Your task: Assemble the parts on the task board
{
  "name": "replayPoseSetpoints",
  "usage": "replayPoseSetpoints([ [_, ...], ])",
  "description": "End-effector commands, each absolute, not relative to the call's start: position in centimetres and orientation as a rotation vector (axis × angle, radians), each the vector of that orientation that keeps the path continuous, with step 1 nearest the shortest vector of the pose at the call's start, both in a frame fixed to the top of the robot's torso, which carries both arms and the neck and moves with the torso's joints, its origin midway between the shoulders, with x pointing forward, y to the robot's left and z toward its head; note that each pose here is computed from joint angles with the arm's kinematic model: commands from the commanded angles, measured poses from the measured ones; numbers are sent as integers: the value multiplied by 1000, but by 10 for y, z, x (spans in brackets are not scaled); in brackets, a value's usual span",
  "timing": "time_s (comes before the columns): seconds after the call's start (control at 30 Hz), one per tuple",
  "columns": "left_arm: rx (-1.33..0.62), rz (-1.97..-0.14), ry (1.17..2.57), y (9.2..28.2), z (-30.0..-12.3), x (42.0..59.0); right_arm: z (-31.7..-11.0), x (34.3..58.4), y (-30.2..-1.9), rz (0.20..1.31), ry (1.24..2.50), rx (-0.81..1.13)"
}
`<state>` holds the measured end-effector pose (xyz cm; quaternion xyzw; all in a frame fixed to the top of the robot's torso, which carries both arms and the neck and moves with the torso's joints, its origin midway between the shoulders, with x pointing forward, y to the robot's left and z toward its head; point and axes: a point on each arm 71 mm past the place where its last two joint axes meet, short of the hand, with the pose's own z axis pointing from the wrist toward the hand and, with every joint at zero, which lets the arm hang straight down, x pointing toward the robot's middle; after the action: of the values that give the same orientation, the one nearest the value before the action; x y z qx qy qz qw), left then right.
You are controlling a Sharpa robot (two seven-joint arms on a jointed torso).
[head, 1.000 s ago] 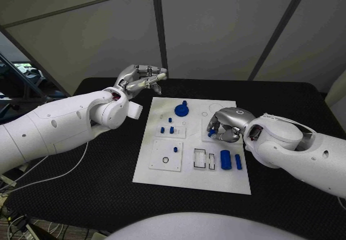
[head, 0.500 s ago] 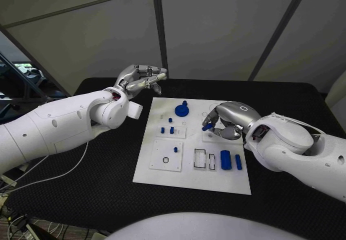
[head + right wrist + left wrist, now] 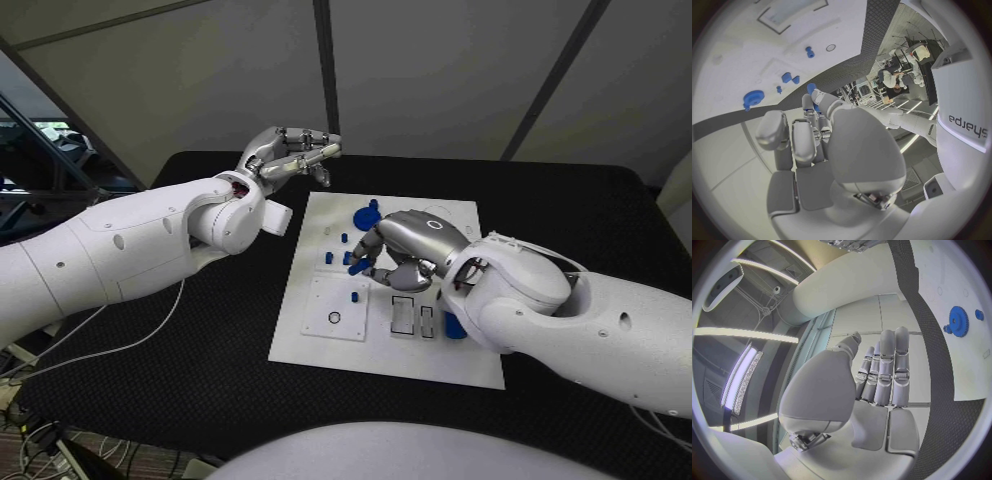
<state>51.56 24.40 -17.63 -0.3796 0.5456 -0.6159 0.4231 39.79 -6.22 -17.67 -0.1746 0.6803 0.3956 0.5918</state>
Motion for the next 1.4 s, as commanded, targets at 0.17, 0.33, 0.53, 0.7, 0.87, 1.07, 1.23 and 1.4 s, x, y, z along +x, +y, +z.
replayPoseSetpoints([
  [0.17, -947, -1565, 1369, 238, -175, 516, -200, 388, -37, 996, 1660, -481],
  [0.33, -946, -1569, 1371, 237, -175, 516, -210, 385, -29, 1002, 1691, -506],
  [0.53, -946, -1571, 1372, 236, -175, 516, -217, 385, -25, 995, 1723, -527],
  [0.7, -945, -1573, 1373, 235, -175, 517, -222, 384, -22, 987, 1745, -548],
  [0.87, -945, -1574, 1374, 234, -175, 517, -225, 383, -20, 978, 1757, -562],
  [1.07, -945, -1574, 1374, 234, -175, 517, -227, 382, -21, 962, 1769, -577],
  [1.23, -946, -1573, 1374, 235, -176, 517, -228, 383, -21, 939, 1775, -589],
  [1.4, -946, -1574, 1375, 235, -176, 517, -229, 383, -19, 915, 1763, -605],
])
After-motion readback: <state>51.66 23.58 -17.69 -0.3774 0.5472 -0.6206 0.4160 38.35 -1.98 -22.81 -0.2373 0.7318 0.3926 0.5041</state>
